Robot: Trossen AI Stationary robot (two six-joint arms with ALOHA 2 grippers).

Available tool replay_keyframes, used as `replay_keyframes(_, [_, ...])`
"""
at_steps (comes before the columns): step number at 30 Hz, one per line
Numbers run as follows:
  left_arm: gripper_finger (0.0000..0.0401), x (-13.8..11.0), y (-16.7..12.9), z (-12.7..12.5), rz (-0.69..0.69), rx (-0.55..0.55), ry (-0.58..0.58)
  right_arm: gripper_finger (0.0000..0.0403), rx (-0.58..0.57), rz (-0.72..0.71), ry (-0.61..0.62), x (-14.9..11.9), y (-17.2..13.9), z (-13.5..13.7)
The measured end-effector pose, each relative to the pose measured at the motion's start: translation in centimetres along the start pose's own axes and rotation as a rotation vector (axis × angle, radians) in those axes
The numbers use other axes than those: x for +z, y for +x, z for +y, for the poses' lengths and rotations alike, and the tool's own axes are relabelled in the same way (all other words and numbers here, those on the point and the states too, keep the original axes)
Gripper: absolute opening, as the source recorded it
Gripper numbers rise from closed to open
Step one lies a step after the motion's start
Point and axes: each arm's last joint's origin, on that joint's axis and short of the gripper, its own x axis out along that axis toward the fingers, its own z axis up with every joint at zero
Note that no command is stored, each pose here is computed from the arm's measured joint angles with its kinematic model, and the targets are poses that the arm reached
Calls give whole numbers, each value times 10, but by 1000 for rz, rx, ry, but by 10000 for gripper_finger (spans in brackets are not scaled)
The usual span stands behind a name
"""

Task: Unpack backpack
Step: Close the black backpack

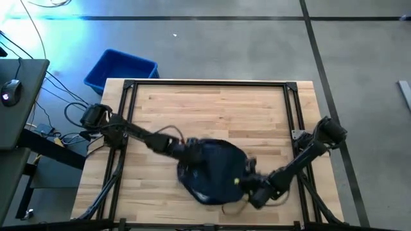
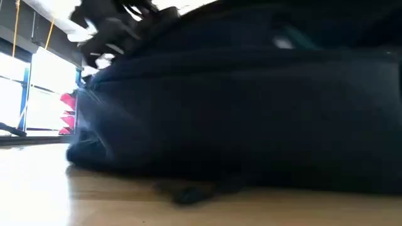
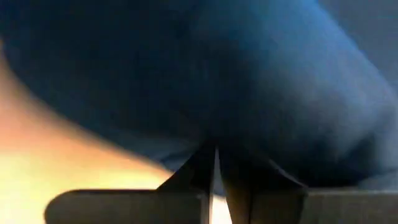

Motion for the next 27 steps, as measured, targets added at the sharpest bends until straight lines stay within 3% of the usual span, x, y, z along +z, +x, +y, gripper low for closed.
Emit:
replay_keyframes(3, [0, 10, -15, -22, -37, 112, 80, 9, -224, 68, 26, -12, -4, -30])
replay_keyframes(7, [0, 30, -52, -45, -85, 222, 141, 9, -313, 24, 139, -10, -34, -61])
replay_keyframes(10, [0, 37, -71, -63, -134, 197, 133, 12, -252, -60, 224, -1, -56, -70])
replay_keyframes(13, [2, 41, -80, -84, -220, 82, 140, 29, -93, -129, 259, 10, -74, -67])
replay_keyframes(19, [44, 35, -53, -128, -286, -12, 185, 102, 225, -267, 188, 25, -95, -26])
replay_keyframes(23, [95, 28, -21, -143, -311, 73, 204, 153, 272, -244, 181, 13, -105, -9])
replay_keyframes(27, [145, 25, 1, -148, -350, 125, 174, 172, 218, -222, 320, -2, -116, -3])
